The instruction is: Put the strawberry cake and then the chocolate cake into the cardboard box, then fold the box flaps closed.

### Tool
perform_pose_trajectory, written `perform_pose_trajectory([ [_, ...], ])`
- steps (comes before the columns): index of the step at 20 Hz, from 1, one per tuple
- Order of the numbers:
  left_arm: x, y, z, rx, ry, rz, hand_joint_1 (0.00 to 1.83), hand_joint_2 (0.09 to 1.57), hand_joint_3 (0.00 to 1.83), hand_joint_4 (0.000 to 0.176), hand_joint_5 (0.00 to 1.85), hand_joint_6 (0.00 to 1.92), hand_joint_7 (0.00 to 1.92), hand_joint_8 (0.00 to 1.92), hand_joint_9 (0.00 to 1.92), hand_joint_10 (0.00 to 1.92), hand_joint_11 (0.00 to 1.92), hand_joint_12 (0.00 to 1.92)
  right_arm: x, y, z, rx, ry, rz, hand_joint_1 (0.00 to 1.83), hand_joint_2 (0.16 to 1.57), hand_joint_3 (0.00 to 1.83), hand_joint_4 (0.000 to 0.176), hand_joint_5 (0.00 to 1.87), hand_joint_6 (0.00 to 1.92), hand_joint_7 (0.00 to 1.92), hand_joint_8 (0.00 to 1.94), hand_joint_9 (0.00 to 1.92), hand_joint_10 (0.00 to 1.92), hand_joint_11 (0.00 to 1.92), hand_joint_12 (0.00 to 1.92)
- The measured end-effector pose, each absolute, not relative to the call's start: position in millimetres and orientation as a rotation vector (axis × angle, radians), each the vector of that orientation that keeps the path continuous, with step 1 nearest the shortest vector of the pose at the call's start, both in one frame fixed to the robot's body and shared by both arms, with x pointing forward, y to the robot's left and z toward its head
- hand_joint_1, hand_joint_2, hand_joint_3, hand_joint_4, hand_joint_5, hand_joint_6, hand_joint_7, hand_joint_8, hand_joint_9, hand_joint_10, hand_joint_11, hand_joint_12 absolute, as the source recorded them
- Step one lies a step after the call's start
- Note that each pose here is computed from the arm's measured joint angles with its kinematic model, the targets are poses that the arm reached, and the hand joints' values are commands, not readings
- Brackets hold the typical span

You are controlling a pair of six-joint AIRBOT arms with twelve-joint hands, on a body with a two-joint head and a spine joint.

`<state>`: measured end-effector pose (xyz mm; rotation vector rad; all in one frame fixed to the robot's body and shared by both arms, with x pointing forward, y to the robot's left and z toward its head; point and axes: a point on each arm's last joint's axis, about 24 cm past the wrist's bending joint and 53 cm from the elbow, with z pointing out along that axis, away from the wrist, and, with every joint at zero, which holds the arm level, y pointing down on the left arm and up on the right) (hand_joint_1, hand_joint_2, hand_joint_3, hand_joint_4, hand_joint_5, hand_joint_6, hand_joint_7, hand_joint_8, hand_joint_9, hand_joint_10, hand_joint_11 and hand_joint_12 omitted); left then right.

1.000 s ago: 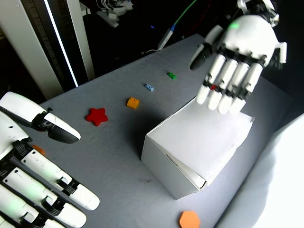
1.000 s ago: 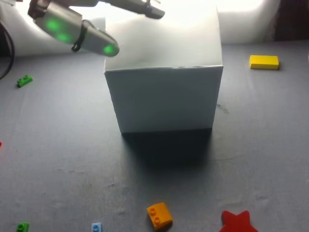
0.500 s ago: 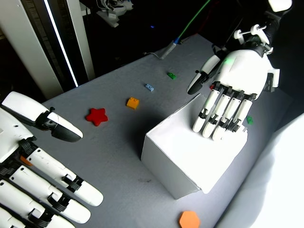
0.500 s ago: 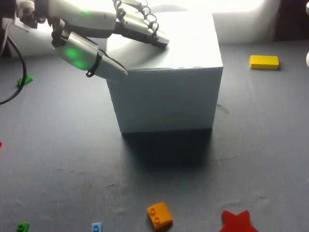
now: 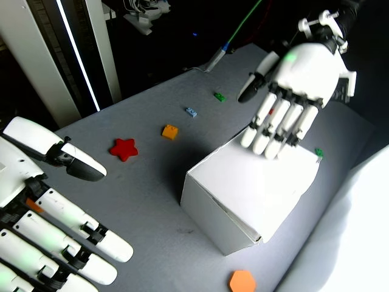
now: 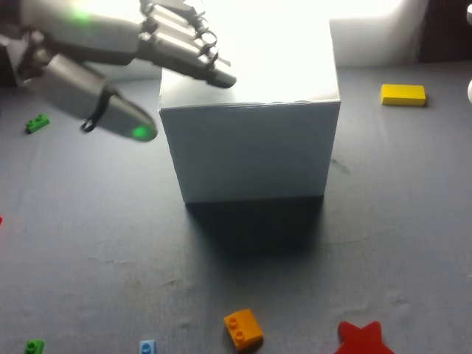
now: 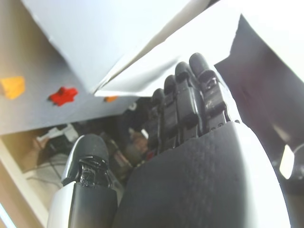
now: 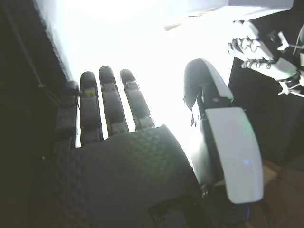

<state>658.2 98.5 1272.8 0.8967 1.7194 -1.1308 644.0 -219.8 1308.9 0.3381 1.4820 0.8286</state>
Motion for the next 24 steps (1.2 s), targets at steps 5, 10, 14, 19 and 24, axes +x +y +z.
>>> perform_pose_trajectory([
  [5, 603.2, 123.5, 1249.1, 0.95, 1.783, -1.137, 0.08, 1.31, 0.0, 0.006, 0.19, 0.0, 0.22, 0.0, 0.24, 0.0, 0.0, 0.78, 643.9, -219.6, 1308.8, 0.335, 1.483, 0.825, 0.0, 1.32, 0.0, 0.0, 0.07, 0.01, 0.15, 0.01, 0.1, 0.01, 0.0, 0.0],
  [10, 568.0, 142.4, 1227.5, 0.95, 1.855, -1.124, 0.06, 1.32, 0.0, 0.012, 0.22, 0.01, 0.23, 0.0, 0.26, 0.01, 0.0, 0.83, 641.6, -215.1, 1307.4, 0.325, 1.49, 0.83, 0.0, 1.3, 0.0, 0.0, 0.08, 0.01, 0.14, 0.01, 0.11, 0.02, 0.01, 0.01],
  [14, 533.1, 132.7, 1225.4, 1.0, 1.852, -1.165, 0.18, 1.27, 0.0, 0.021, 0.5, 0.02, 0.68, 0.03, 0.68, 0.07, 0.17, 1.18, 641.5, -215.1, 1307.2, 0.324, 1.491, 0.829, 0.0, 1.23, 0.0, 0.0, 0.41, 0.06, 0.5, 0.05, 0.37, 0.11, 0.0, 0.78],
  [19, 507.2, 129.9, 1222.4, 1.027, 1.86, -1.186, 0.28, 1.28, 0.0, 0.0, 1.08, 0.15, 0.98, 1.05, 0.79, 1.47, 0.49, 1.71, 641.4, -215.2, 1306.9, 0.321, 1.493, 0.826, 0.2, 1.3, 0.01, 0.0, 0.87, 1.05, 0.99, 1.17, 0.82, 1.67, 0.59, 1.92],
  [24, 505.9, 140.1, 1223.0, 0.979, 1.876, -1.184, 0.27, 1.49, 0.02, 0.0, 0.99, 1.85, 1.1, 1.91, 1.11, 1.92, 1.01, 1.92, 640.9, -214.4, 1306.8, 0.319, 1.494, 0.827, 0.45, 1.49, 0.02, 0.0, 1.01, 1.57, 1.23, 1.79, 1.27, 1.92, 1.31, 1.92],
])
